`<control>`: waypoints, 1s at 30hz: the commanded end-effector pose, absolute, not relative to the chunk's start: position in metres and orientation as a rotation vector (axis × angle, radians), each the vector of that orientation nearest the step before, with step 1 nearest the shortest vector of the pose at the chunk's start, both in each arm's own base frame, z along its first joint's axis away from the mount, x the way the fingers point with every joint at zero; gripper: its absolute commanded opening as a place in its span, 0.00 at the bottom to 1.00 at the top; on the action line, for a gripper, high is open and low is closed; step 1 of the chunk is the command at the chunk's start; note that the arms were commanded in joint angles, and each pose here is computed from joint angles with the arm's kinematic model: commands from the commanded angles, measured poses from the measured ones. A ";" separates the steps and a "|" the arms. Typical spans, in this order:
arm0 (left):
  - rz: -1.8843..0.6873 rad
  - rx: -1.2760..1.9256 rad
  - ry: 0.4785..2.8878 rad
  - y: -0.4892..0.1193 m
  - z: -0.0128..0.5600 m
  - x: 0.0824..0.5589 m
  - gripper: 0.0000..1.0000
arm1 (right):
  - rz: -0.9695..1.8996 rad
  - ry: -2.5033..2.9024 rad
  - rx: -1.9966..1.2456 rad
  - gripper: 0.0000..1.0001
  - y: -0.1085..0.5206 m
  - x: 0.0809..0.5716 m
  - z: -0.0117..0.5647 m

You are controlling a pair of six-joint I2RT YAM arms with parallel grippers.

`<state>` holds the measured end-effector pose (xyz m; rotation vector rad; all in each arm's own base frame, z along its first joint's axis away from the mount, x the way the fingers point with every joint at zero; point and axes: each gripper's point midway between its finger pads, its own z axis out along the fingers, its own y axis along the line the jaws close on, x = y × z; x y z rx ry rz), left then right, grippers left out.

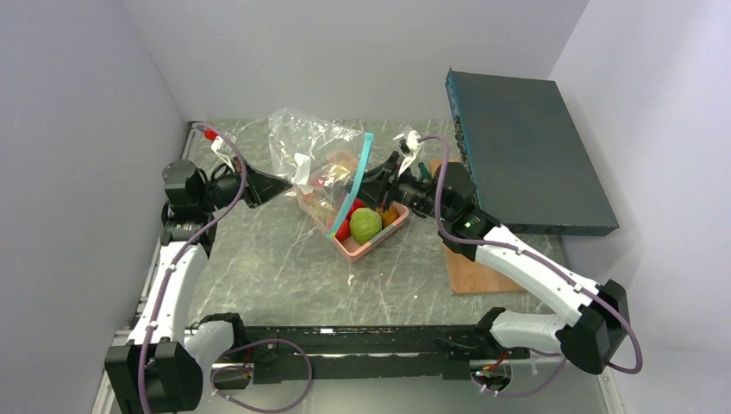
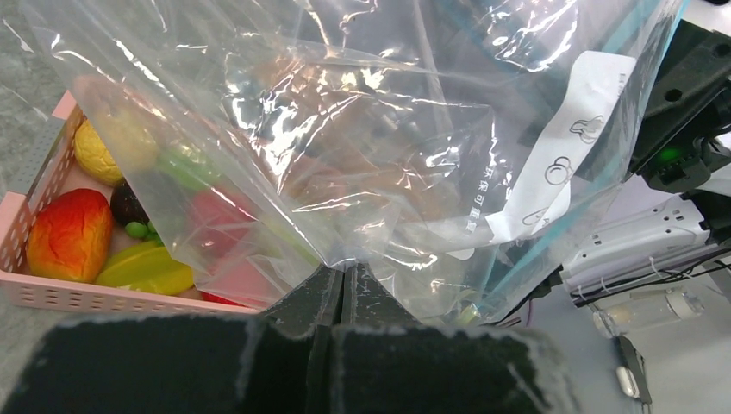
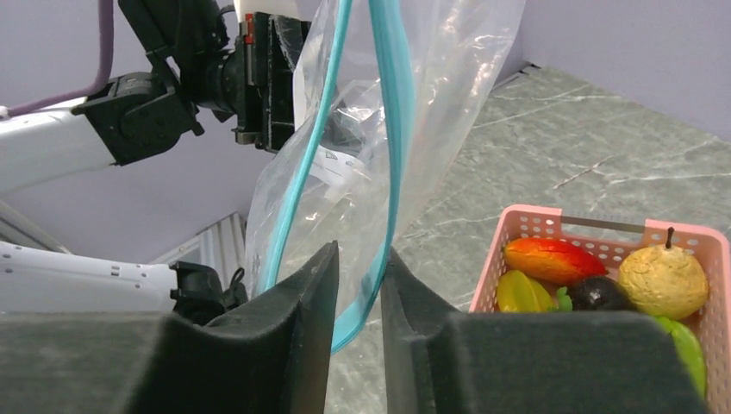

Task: Place the food in the zip-top bag and seal the zipper
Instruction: Open the zipper of the food storage bag.

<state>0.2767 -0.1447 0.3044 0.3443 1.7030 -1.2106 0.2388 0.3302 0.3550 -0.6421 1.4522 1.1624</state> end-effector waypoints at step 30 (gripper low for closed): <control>-0.375 0.015 1.804 -0.041 0.303 0.294 0.97 | 0.794 1.856 -0.145 0.00 0.443 0.314 0.283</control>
